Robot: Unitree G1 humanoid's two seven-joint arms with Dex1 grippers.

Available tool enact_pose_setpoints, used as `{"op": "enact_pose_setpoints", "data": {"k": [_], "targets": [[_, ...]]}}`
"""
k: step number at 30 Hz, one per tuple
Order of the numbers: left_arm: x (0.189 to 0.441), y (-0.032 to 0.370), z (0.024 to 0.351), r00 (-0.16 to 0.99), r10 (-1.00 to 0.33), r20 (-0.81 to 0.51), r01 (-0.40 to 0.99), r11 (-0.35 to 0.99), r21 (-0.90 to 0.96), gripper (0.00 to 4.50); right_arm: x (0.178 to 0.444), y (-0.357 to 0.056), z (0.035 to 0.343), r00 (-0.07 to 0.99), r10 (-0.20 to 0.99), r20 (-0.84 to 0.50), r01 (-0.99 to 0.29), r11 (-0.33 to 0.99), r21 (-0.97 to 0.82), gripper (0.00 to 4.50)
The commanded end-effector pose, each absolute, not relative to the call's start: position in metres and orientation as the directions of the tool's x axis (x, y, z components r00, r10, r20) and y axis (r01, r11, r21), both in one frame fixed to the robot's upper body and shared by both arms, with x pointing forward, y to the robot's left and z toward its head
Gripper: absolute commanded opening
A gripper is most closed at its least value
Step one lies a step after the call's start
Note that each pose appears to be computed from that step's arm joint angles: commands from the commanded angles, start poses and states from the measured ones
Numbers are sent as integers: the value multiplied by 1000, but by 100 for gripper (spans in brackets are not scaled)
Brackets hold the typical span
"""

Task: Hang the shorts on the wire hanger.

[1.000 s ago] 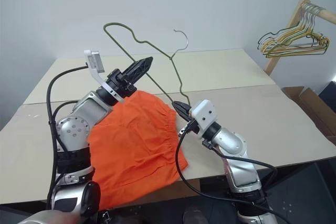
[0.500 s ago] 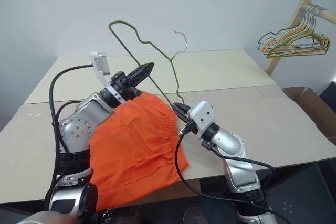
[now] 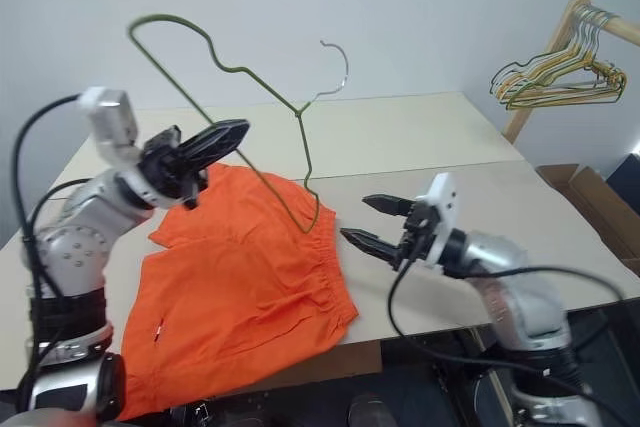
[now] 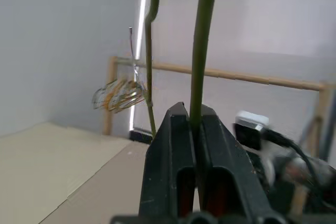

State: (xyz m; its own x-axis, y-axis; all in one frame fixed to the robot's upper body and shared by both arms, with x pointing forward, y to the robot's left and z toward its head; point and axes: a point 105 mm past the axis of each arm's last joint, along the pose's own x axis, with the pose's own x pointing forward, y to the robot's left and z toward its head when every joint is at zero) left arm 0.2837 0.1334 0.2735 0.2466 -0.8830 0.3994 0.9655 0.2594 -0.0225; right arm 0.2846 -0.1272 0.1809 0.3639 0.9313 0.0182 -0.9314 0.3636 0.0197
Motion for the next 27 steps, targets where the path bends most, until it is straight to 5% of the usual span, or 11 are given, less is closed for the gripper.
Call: {"op": "enact_pose_setpoints", "data": {"k": [1,8,27], "targets": [[253,145,298,21,-889,457,995,63,77,0,272,-132,192,106,994,-24,-961,109,255,446],[243,143,305,-77,-881,467,988,-5,152,0,267,-106,193,-126,990,-64,-917,-92,387,446],[245,134,301,-90,-866,492,988,-16,152,0,267,-65,201,-152,988,8,-907,-143,395,446]]}}
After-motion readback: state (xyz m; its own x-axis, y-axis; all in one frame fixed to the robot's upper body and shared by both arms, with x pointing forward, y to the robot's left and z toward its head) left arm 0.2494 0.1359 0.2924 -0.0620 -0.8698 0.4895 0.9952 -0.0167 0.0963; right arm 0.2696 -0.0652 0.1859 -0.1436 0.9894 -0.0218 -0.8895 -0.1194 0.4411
